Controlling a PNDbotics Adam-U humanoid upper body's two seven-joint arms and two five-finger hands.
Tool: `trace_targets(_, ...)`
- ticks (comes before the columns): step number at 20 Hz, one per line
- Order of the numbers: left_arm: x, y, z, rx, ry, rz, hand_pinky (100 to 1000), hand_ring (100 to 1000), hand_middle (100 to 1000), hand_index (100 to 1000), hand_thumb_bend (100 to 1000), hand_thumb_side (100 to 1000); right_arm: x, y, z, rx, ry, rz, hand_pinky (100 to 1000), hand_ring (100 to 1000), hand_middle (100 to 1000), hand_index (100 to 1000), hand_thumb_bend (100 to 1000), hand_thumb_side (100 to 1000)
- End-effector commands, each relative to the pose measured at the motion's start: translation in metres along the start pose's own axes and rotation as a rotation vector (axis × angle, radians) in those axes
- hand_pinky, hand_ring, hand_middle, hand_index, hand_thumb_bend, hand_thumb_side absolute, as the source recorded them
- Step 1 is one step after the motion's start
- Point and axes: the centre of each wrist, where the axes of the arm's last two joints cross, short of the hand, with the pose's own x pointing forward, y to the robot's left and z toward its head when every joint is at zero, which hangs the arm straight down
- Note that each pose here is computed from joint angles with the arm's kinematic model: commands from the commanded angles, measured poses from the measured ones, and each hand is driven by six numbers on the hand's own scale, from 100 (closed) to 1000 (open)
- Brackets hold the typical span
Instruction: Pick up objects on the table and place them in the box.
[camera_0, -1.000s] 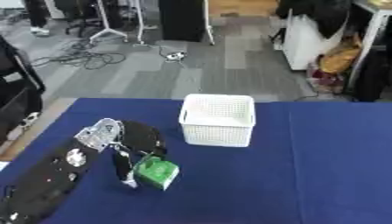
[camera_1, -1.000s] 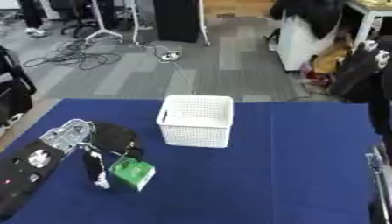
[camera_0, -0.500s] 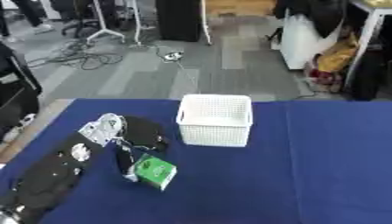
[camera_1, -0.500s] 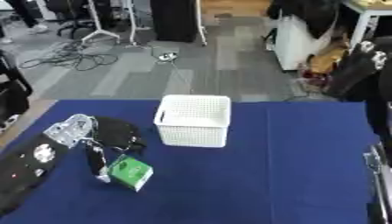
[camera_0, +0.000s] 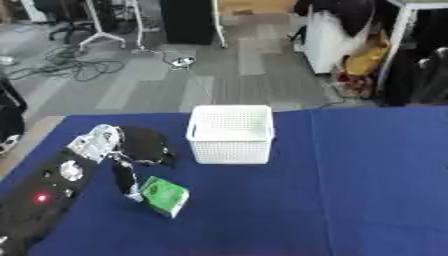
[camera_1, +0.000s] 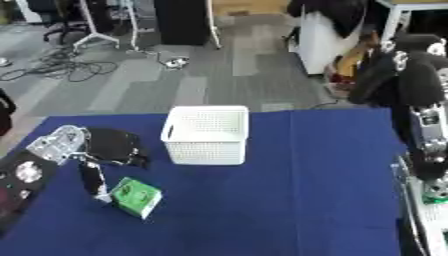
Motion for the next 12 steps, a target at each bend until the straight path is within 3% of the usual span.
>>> trace_targets(1,-0.011,0.0,0.009,0.004,0.034,0.015,840,828,854,922,441,820,0.004,-0.004,-0.008,-0.007,-0.032,0.007,133,228,236,406,124,992)
trace_targets(12,-0.009,-0.014,0.005,-0.044,0.01,0.086,805,807,843,922,429,814,0.004,-0.003,-0.008,-0.009,-0.026,-0.008,133,227,236,406,123,991)
